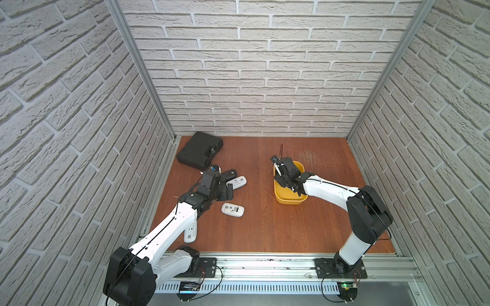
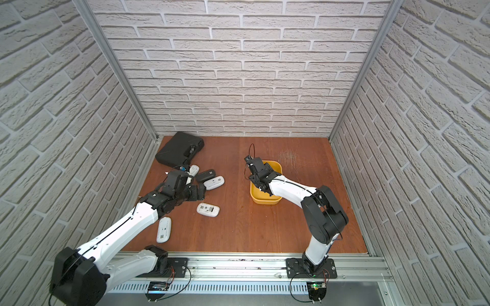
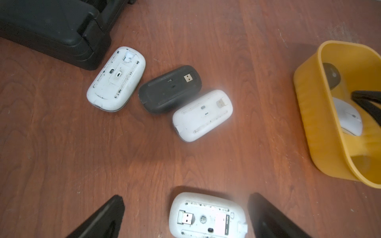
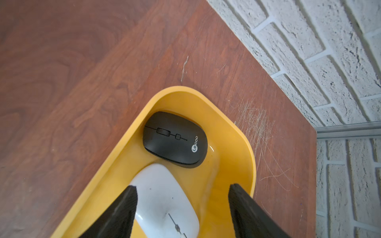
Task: Put the mouse in the storage box
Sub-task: Place the mouse in the storage box, then pick up the mouse from the center of the board.
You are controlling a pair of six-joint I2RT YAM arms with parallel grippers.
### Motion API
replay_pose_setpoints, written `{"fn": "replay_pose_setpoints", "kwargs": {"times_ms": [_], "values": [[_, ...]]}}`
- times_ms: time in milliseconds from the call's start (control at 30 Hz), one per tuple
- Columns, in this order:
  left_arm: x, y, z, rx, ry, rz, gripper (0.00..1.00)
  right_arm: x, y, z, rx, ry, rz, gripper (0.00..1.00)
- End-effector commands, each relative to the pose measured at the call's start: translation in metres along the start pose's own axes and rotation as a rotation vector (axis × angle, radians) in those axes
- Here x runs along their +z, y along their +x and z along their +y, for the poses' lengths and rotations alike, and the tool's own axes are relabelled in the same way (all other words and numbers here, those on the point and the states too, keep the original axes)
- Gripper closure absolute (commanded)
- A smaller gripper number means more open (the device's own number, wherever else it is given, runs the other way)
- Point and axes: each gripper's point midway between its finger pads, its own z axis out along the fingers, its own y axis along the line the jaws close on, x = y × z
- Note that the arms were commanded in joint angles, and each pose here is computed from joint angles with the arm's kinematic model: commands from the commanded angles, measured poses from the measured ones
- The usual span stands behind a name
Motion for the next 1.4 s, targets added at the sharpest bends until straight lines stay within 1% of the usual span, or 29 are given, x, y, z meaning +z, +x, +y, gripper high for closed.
{"fn": "replay_pose_setpoints", "kwargs": {"times_ms": [0, 67, 167, 233, 267, 333, 467, 533, 633, 833, 967, 1100, 1367], "values": [[0.002, -0.007, -0.001, -0.041, 0.013, 0.001, 0.03, -0.020, -0.013, -0.002, 0.122, -0.064, -0.076, 0.25], [0.007, -0.003, -0.004, -0.048, 0.032, 0.027, 0.04, -0.032, -0.018, 0.000, 0.167, -0.109, -0.110, 0.25], [0.014, 0.013, -0.005, -0.093, 0.032, 0.096, 0.04, -0.048, -0.021, 0.007, 0.229, -0.192, -0.155, 0.25], [0.016, 0.028, -0.003, -0.166, 0.013, 0.156, 0.05, -0.055, -0.019, 0.015, 0.246, -0.246, -0.162, 0.25], [0.016, 0.035, -0.005, -0.184, 0.012, 0.180, 0.04, -0.057, -0.017, 0.016, 0.255, -0.260, -0.158, 0.25], [0.013, 0.048, -0.010, -0.209, -0.007, 0.215, 0.04, -0.062, -0.015, 0.018, 0.271, -0.282, -0.168, 0.25], [0.009, 0.069, -0.028, -0.218, -0.045, 0.265, 0.02, -0.067, -0.017, 0.019, 0.290, -0.297, -0.194, 0.25], [0.006, 0.079, -0.031, -0.267, -0.101, 0.287, 0.02, -0.067, -0.018, 0.018, 0.301, -0.297, -0.193, 0.25], [0.013, 0.089, -0.050, -0.322, -0.062, 0.306, 0.02, -0.069, -0.020, 0.018, 0.303, -0.301, -0.202, 0.24], [0.026, 0.098, -0.056, -0.383, -0.055, 0.320, 0.02, -0.079, -0.025, 0.017, 0.321, -0.330, -0.236, 0.24], [0.034, 0.103, -0.054, -0.380, -0.090, 0.338, 0.03, -0.079, -0.023, 0.014, 0.318, -0.310, -0.230, 0.24], [0.050, 0.112, -0.047, -0.407, -0.126, 0.351, 0.03, -0.081, -0.022, 0.014, 0.330, -0.314, -0.228, 0.24], [0.070, 0.110, -0.036, -0.353, -0.207, 0.378, 0.05, -0.086, -0.023, 0.013, 0.331, -0.324, -0.240, 0.24]]}}
